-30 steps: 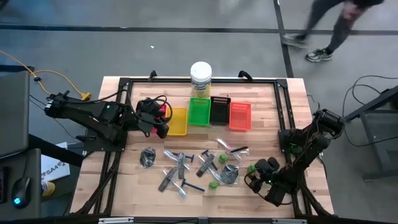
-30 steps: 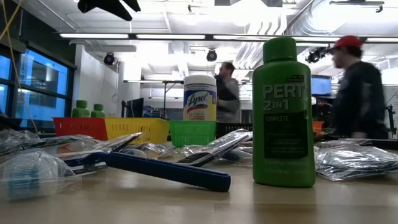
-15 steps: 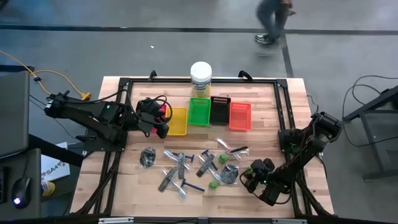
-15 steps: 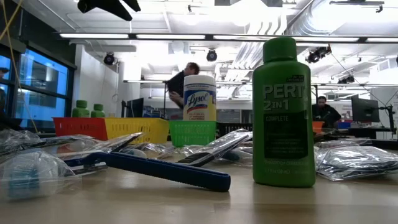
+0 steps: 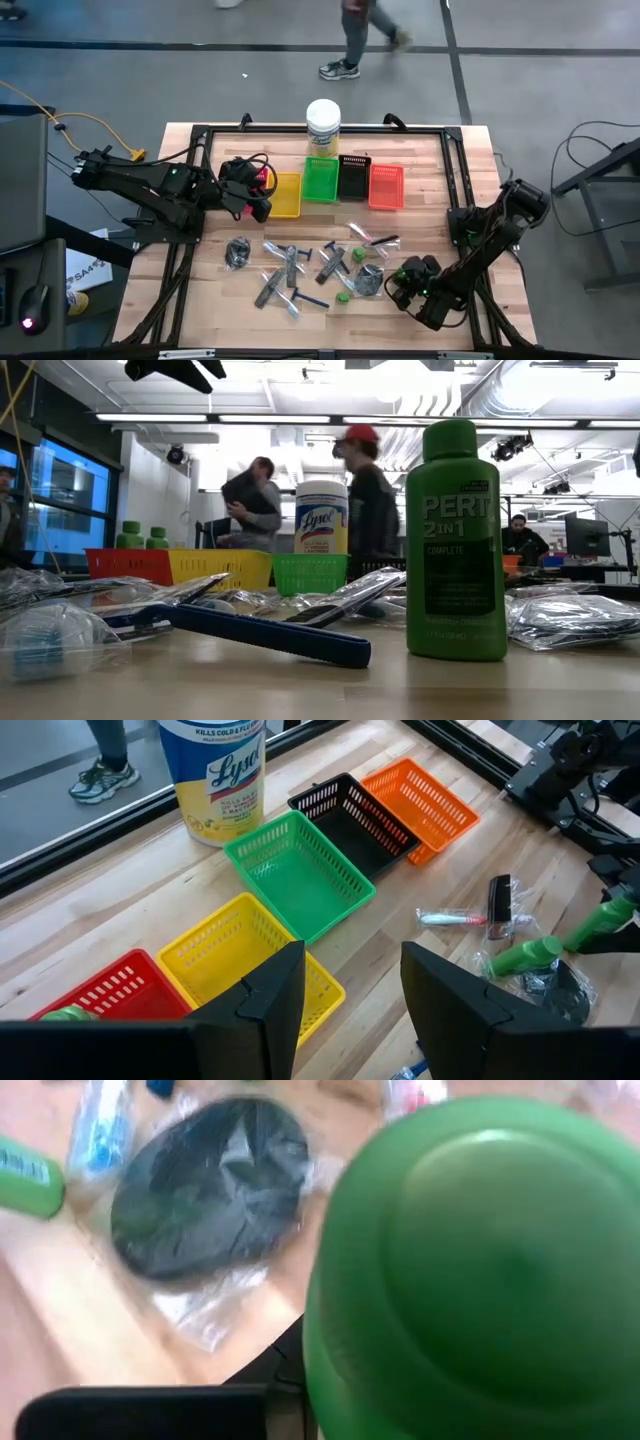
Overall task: Pick & Place Travel size toiletries
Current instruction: Put the green shampoo bottle into the red bin
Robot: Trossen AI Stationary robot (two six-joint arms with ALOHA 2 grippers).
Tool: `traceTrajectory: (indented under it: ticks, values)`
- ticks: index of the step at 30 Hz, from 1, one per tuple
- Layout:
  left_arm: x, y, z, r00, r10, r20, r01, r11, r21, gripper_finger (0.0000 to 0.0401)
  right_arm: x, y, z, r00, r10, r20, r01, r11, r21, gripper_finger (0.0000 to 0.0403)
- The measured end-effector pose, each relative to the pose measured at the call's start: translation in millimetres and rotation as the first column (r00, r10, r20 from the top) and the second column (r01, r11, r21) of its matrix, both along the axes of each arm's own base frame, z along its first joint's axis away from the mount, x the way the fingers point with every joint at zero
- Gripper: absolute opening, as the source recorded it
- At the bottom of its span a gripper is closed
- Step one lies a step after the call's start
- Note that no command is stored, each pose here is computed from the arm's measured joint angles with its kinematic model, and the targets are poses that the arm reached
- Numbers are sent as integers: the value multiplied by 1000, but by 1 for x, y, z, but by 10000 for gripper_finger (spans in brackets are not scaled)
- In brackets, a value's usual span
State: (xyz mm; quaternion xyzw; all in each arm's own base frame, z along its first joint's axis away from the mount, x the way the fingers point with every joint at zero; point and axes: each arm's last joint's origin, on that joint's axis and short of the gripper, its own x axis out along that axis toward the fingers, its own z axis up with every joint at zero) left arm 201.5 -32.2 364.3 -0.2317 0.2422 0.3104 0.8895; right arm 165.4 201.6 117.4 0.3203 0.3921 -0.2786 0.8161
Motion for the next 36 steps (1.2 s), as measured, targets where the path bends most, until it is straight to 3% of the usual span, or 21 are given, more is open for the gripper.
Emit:
traceTrajectory:
  ticks: [4, 8, 15, 24, 30, 36]
  values:
    - [0, 0, 0, 1000, -8, -5, 8, 1000, 2, 159, -2, -3, 17, 999, 32, 17, -32, 999, 28, 78]
    - [1, 0, 0, 1000, -26, -7, 26, 1000, 6, 159, 0, -9, 40, 989, 147, 19, -148, 987, 58, 75]
    - [10, -4, 7, 990, -138, 42, 136, 990, 44, 159, 18, -38, 83, 927, 365, 83, -374, 915, 150, 76]
    - [26, -10, 12, 953, -291, 87, 281, 954, 107, 165, 49, -98, 123, 859, 443, 255, -479, 872, 100, 76]
    - [50, -11, 14, 913, -372, 169, 349, 925, 148, 217, 70, -130, 136, 784, 478, 397, -536, 843, 44, 75]
    - [84, -1, 6, 860, -456, 229, 427, 889, 165, 264, 84, -154, 150, 700, 484, 525, -526, 847, -80, 75]
